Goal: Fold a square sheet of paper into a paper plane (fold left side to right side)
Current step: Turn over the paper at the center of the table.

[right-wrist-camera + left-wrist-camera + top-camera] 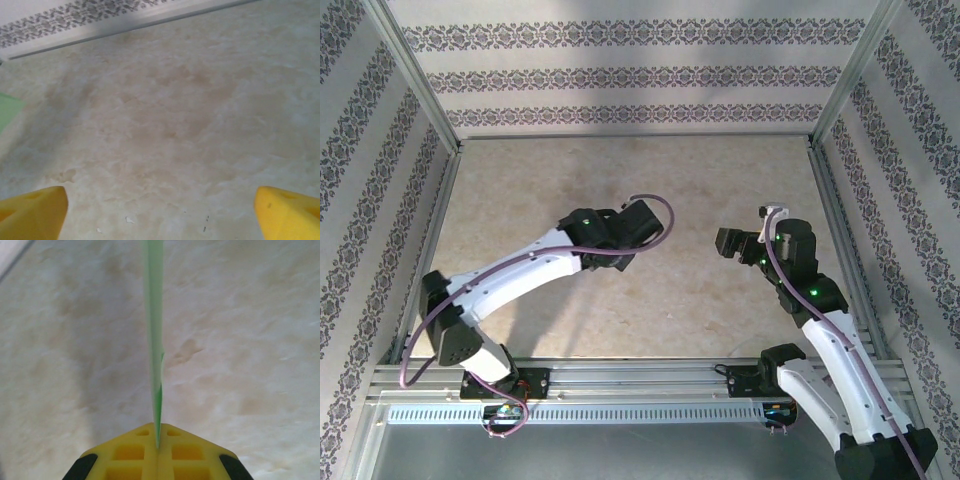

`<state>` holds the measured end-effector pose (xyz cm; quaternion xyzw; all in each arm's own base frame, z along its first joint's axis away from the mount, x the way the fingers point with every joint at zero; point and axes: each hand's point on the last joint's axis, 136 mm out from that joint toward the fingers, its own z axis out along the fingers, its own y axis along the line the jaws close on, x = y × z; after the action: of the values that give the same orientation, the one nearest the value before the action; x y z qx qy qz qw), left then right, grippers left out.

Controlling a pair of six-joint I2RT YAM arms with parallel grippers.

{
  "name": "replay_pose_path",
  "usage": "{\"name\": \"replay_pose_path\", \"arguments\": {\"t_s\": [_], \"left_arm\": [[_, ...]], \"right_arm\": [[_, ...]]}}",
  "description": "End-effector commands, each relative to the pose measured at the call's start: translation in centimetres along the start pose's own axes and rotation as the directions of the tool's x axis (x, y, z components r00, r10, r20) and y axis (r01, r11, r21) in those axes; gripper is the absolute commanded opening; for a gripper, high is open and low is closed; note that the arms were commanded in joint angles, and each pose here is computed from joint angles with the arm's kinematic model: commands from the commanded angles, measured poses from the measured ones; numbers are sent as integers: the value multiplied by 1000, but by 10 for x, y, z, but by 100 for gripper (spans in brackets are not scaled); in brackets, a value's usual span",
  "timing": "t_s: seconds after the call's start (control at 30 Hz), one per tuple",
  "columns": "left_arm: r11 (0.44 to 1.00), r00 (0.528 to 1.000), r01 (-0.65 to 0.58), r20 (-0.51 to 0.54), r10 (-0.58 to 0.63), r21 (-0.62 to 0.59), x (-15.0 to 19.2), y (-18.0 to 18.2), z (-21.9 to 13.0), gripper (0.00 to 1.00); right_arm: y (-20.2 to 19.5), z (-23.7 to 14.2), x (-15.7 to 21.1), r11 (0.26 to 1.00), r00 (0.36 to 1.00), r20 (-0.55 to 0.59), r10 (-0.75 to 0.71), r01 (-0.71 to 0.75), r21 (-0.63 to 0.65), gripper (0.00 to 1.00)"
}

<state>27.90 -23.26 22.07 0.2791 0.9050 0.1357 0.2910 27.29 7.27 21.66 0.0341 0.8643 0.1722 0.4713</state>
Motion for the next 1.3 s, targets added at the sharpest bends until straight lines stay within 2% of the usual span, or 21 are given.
{"name": "replay_pose_path", "arguments": {"t_s": [0.0, 0.33, 0.57, 0.9, 1.1, 1.27], "left_arm": [[967, 998, -28, -64, 12, -253, 14, 38, -9, 0], [910, 975, 26, -192, -115, -413, 40, 28, 23, 0], [894, 953, 25, -259, -157, -447, 51, 6, 59, 0], [930, 897, 98, -374, -236, -353, 71, -42, 113, 0], [945, 856, 210, -420, -301, -250, 77, -69, 134, 0], [941, 840, 279, -427, -335, -190, 73, -82, 141, 0]], "right_arm": [[-16, 0, 10, 998, 1000, -6, 9, -8, 62, 98], [-42, 9, 23, 982, 994, -22, 109, -104, 156, 98], [-53, 12, 27, 974, 993, -29, 117, -109, 200, 98], [-58, 14, 31, 974, 992, -37, 119, -110, 199, 98], [-58, 20, 34, 976, 990, -53, 128, -116, 184, 98], [-57, 24, 37, 977, 988, -65, 137, -123, 176, 98]]}}
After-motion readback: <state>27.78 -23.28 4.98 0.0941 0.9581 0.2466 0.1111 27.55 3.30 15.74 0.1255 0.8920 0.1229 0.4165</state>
